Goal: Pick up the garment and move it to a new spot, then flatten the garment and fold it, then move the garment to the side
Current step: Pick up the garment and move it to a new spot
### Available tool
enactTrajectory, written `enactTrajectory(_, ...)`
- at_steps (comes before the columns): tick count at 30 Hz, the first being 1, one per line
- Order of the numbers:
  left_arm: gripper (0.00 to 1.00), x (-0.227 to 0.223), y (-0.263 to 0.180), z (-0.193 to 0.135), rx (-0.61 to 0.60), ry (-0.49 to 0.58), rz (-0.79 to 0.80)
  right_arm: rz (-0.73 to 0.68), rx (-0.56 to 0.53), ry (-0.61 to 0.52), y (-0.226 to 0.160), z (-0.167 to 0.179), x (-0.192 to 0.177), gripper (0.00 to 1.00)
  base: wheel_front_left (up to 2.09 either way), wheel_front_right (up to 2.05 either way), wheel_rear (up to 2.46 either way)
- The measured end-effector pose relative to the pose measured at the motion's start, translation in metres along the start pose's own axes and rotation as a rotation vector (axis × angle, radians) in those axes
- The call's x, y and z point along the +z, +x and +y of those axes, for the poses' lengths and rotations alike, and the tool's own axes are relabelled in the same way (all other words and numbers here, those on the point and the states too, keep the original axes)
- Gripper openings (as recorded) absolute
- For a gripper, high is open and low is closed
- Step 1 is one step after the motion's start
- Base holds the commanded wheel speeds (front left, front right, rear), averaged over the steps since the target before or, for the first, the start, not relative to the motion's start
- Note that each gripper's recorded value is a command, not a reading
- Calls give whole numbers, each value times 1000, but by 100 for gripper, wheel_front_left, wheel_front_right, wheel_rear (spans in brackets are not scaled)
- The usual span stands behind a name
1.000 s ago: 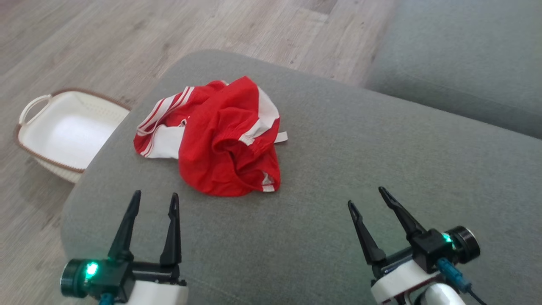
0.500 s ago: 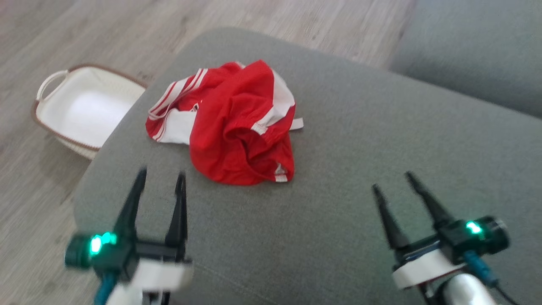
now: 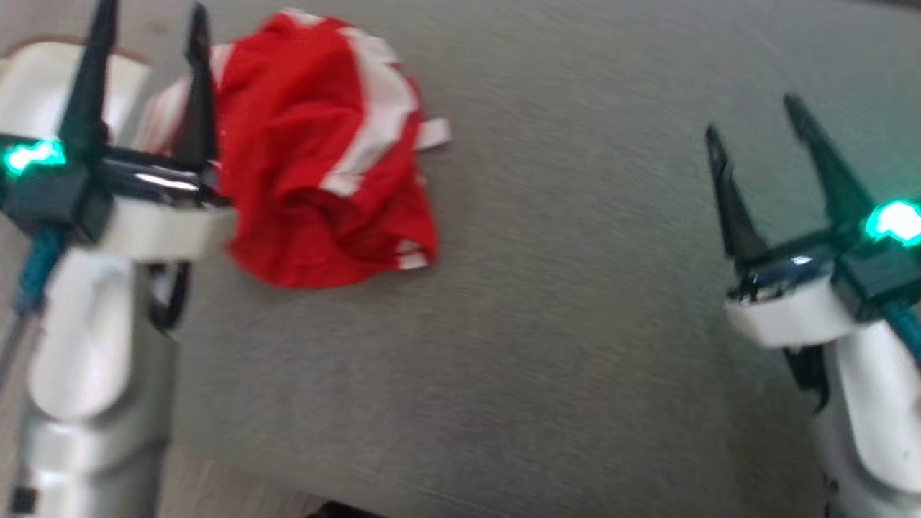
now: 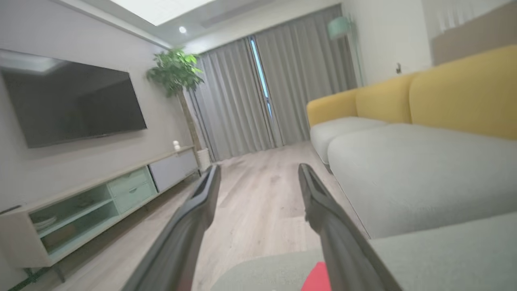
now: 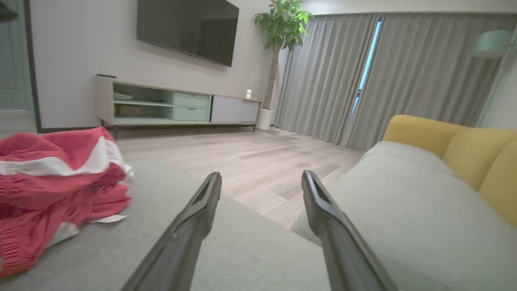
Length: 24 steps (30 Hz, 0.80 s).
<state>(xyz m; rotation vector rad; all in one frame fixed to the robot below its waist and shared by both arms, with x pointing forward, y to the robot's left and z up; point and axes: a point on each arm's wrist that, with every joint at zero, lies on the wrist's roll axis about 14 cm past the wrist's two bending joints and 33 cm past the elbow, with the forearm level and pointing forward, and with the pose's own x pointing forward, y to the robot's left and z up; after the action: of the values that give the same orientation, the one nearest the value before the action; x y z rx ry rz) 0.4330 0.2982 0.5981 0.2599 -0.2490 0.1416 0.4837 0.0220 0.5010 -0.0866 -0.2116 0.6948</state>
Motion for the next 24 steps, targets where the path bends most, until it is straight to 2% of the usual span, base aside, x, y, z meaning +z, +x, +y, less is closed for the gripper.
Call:
enactTrajectory(5, 100, -62, 39, -23, -90, -7, 205, -7, -149, -47, -13, -58, 1, 100, 0, 0, 0)
enactTrajectory(8, 100, -104, 53, -41, -133, -39, 373, 31, -212, -56, -31, -77, -8, 100, 0, 0, 0)
enactTrajectory(13, 100, -186, 32, -50, -173, -21, 743, 81, -295, -68, -59, -98, -15, 100, 0, 0, 0)
enactTrajectory(17, 100, -225, 15, -47, -165, -1, 937, 106, -357, -87, -80, -114, -14, 100, 0, 0, 0)
enactTrajectory(18, 75, -232, 11, -47, -161, 5, 970, 111, -370, -90, -84, -117, -14, 100, 0, 0, 0)
enactTrajectory(20, 0, -242, 5, -45, -159, 19, 1011, 120, -393, -97, -92, -122, -13, 100, 0, 0, 0)
enactTrajectory(24, 0, -250, 3, -49, -146, 4, 1012, 151, -429, -105, -108, -129, -16, 100, 0, 0, 0)
